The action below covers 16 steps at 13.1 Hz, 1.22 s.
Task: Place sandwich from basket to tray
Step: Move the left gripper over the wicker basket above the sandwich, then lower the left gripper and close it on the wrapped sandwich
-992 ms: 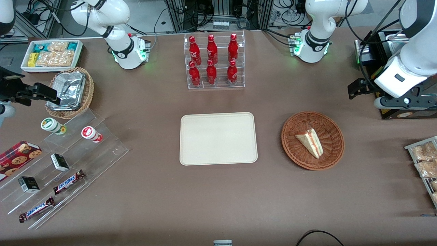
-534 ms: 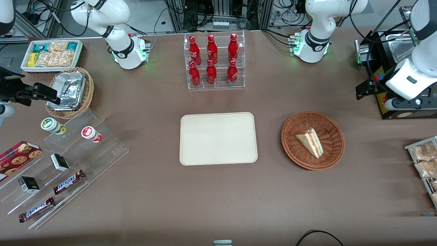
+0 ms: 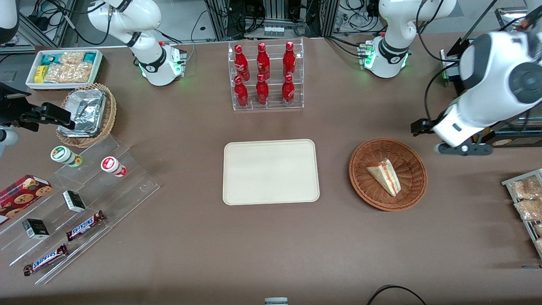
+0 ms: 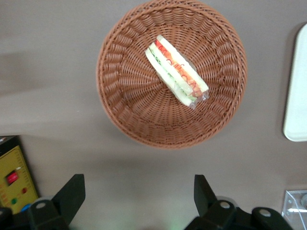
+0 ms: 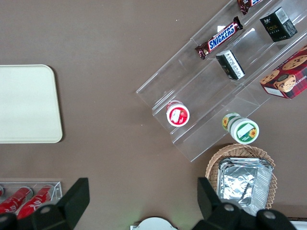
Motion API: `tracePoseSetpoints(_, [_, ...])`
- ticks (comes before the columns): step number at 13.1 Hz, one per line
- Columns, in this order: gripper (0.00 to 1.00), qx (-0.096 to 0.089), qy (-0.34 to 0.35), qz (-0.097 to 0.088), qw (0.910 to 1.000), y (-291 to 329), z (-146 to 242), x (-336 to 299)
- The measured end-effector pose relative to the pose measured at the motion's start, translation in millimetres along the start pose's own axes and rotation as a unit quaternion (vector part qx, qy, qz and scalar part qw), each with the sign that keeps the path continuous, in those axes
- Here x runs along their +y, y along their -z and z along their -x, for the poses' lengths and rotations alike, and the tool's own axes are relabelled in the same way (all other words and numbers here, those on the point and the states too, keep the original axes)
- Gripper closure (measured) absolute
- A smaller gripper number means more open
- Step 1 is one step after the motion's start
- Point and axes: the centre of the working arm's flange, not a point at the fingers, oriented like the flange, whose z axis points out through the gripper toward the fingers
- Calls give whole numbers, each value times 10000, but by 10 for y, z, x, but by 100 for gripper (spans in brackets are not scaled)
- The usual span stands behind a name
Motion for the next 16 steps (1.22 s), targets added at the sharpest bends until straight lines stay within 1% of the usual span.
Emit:
tracePoseSetpoints(1, [0, 52, 47, -2, 10000, -186, 2, 55])
tracePoseSetpoints(3, [0, 212, 238, 11, 9995, -529, 21, 146])
tracePoseSetpoints(4, [0, 255, 434, 19, 9987, -657, 37, 188])
tracePoseSetpoints(5, [0, 250, 717, 25, 9971, -746, 44, 231])
tracePoseSetpoints(6, [0, 280, 1063, 42, 9939, -797, 28, 279])
tracePoseSetpoints(7, [0, 351, 1452, 78, 9887, -834, -7, 321])
tracePoseSetpoints(8, [0, 416, 1859, 124, 9816, -888, -49, 364])
tracePoseSetpoints(11, [0, 584, 2902, 325, 9546, -1144, -197, 581])
tracePoseSetpoints(13, [0, 650, 3342, 443, 9392, -1271, -272, 635])
tracePoseSetpoints(14, [0, 697, 3473, 494, 9339, -1298, -300, 636])
tracePoseSetpoints(16, [0, 767, 3620, 572, 9273, -1351, -346, 636])
